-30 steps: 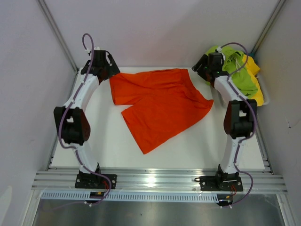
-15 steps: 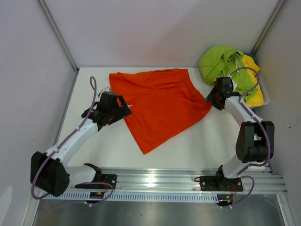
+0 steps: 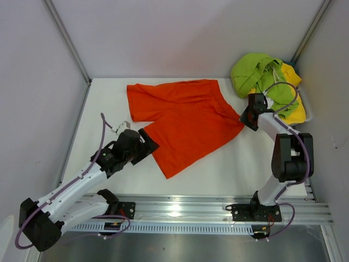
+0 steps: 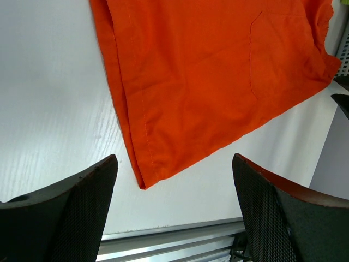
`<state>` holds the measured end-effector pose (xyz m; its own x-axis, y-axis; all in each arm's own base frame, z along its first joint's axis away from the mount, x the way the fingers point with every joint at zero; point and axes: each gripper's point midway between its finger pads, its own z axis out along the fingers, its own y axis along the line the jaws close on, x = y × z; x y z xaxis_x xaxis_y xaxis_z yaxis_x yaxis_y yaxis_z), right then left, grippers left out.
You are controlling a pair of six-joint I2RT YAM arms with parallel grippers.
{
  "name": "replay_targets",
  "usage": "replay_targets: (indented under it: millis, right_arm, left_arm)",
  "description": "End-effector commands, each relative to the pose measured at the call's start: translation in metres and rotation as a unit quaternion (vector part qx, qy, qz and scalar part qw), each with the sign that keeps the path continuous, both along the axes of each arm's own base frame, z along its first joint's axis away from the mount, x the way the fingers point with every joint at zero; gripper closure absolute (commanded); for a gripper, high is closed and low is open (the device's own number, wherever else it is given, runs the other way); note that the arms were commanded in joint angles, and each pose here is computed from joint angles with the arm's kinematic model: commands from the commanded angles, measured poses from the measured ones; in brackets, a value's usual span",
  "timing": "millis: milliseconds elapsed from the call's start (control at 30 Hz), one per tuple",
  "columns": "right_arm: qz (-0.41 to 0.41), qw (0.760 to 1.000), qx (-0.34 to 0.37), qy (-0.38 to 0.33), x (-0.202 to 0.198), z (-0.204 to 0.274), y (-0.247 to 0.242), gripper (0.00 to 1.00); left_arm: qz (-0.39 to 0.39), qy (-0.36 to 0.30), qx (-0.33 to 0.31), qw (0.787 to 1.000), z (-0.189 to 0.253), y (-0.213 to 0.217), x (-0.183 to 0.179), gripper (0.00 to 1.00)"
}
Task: Fold and stack the shorts
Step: Fold the shorts
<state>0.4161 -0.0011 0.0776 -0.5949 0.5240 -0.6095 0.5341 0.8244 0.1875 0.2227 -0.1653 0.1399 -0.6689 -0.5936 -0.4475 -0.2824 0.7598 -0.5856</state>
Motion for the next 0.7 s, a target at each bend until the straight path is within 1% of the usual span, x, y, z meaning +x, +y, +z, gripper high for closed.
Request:
replay_targets:
  millis: [0,67,233,333,433,467,533,567,600,667]
  right_arm:
    - [-0.021,0.999,-0.014,-0.023,0.019,0.001,-0.009,0.47]
    - [-0.024,0.999,-0.017,-0.024,0.022,-0.004,-0.010,0.47]
    - [-0.032,0.999,-0.017,-0.037,0.033,-0.008,-0.008,0.47]
    - [-0.034,0.998,-0.014,-0.041,0.040,-0.011,-0.006,0.50]
    - [-0.037,0.998,-0.009,-0.050,0.044,-0.012,-0.003,0.58]
    - [-0.037,0.998,-0.009,-0.051,0.045,-0.012,-0.002,0.68]
    - [-0.041,0.998,-0.005,-0.055,0.046,-0.012,-0.001,0.79]
    - [-0.041,0.998,-0.002,-0.055,0.045,-0.011,0.000,0.96]
    - [-0.045,0.997,0.000,-0.056,0.044,-0.011,0.000,1.00]
    - [-0.056,0.997,0.008,-0.060,0.038,-0.009,0.002,1.00]
  left_arm:
    - [0.018,-0.001,-0.023,1.000,0.002,-0.013,0.003,0.13]
    - [0.021,0.003,-0.019,1.000,-0.004,-0.014,0.003,0.13]
    - [0.031,0.011,-0.034,0.999,-0.010,-0.021,-0.002,0.13]
    - [0.041,0.026,-0.033,0.998,-0.015,-0.021,-0.005,0.14]
    - [0.053,0.040,-0.035,0.997,-0.023,-0.020,-0.009,0.14]
    - [0.054,0.042,-0.036,0.997,-0.026,-0.020,-0.010,0.15]
    - [0.054,0.050,-0.041,0.996,-0.031,-0.024,-0.013,0.16]
    - [0.052,0.053,-0.048,0.996,-0.032,-0.029,-0.015,0.16]
    - [0.048,0.060,-0.050,0.996,-0.035,-0.032,-0.018,0.17]
    - [0.040,0.072,-0.052,0.995,-0.040,-0.040,-0.025,0.17]
